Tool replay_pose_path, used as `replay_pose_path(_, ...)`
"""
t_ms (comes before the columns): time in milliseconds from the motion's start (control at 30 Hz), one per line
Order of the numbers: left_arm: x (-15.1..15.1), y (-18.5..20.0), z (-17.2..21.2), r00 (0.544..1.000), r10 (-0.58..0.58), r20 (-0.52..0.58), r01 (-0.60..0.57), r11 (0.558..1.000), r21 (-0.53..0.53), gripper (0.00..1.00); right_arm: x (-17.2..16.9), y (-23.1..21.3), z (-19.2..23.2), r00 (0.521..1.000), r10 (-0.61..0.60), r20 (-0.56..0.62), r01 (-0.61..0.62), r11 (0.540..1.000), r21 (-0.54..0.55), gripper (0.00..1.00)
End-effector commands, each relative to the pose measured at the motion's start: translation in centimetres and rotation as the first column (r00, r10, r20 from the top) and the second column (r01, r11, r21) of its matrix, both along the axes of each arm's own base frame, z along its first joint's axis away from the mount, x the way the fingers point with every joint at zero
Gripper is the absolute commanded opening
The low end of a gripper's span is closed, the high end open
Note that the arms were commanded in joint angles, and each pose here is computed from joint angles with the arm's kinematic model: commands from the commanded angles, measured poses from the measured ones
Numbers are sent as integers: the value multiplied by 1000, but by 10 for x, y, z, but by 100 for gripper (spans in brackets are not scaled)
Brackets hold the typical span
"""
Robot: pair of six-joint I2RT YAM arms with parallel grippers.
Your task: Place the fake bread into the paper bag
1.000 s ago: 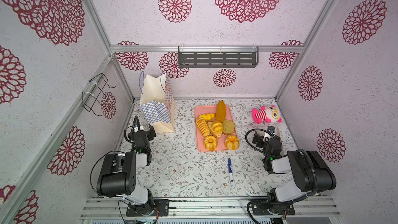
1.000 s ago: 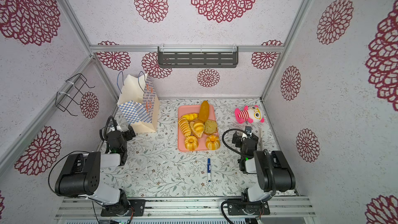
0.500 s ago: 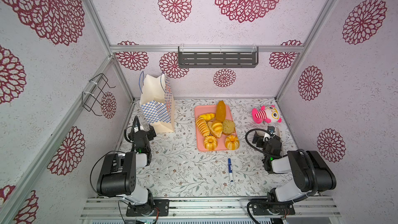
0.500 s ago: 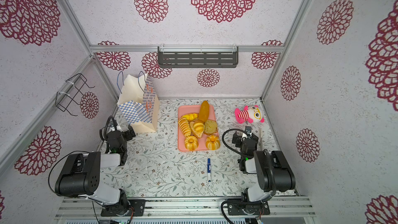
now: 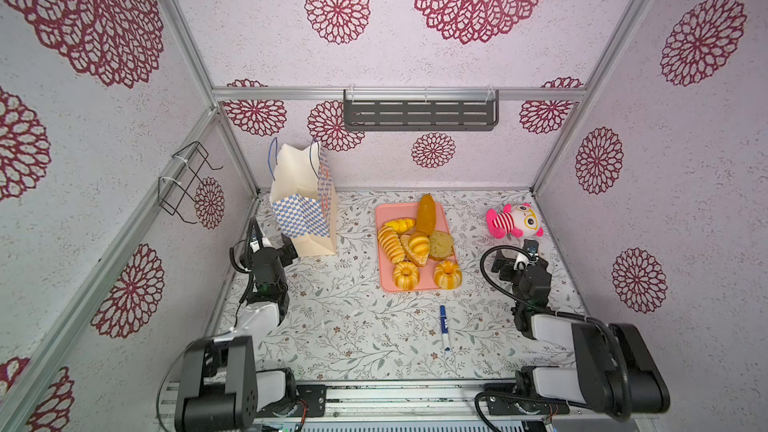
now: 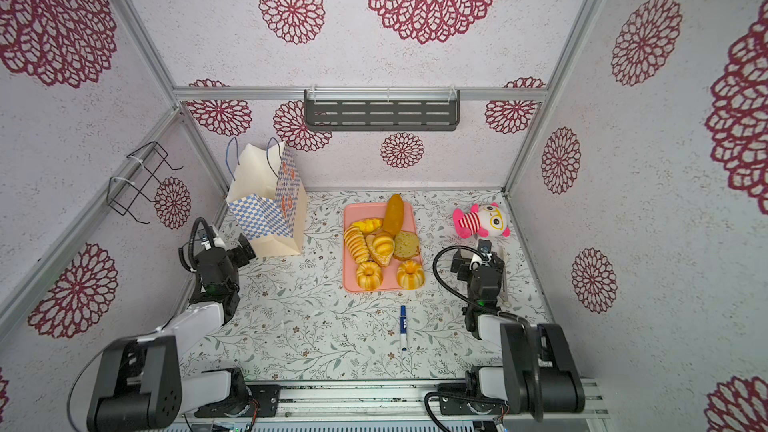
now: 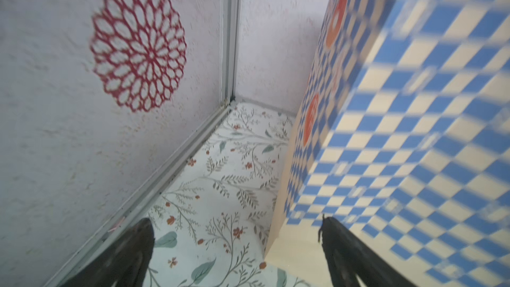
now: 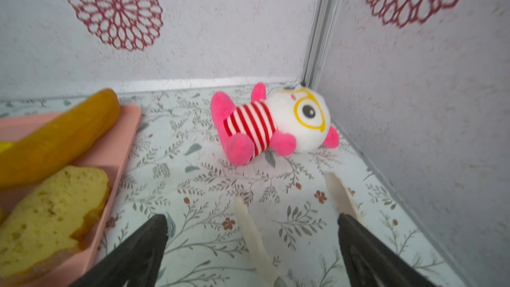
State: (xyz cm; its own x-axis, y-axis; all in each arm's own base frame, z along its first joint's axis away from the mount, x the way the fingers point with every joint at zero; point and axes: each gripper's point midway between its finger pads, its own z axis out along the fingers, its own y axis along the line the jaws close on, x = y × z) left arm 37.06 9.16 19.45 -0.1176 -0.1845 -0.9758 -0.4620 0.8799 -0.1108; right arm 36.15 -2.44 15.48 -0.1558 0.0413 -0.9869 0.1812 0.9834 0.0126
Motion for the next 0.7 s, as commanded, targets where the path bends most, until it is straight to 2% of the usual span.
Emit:
replay_pose_path(0,-30,3,8,994,109,-25,-111,985,-130,97,-9,-10,24,997,-77,-5,77,991,111,99)
replay_pose_path(100,-49,-7,18,994,99,-46,-107,966,-234,97,-27,-26,21,974,-198,-108,218,950,225,99)
replay_pose_path(167,-66,-9,24,989,116,-89,-138,943,-302,97,-36,-28,19,956,-215,-201,266,925,273,99)
replay_pose_path(233,-84,-10,32,982,129,-140,-171,920,-352,97,-42,-16,21,959,-149,-240,222,922,317,99)
replay_pose_path(300,-96,-18,48,983,87,-162,-145,909,-391,97,-50,-5,25,968,-86,-234,173,908,381,97)
replay_pose_path(433,-109,-40,92,988,-45,-149,-26,897,-441,97,-62,25,38,974,73,-214,42,871,489,78)
replay_pose_path(567,-103,-56,133,972,-157,-174,69,902,-426,98,-62,55,57,942,244,-228,-81,830,553,68)
replay_pose_path(667,-82,-66,141,932,-243,-268,117,903,-412,97,-59,77,79,916,350,-194,-171,780,602,65)
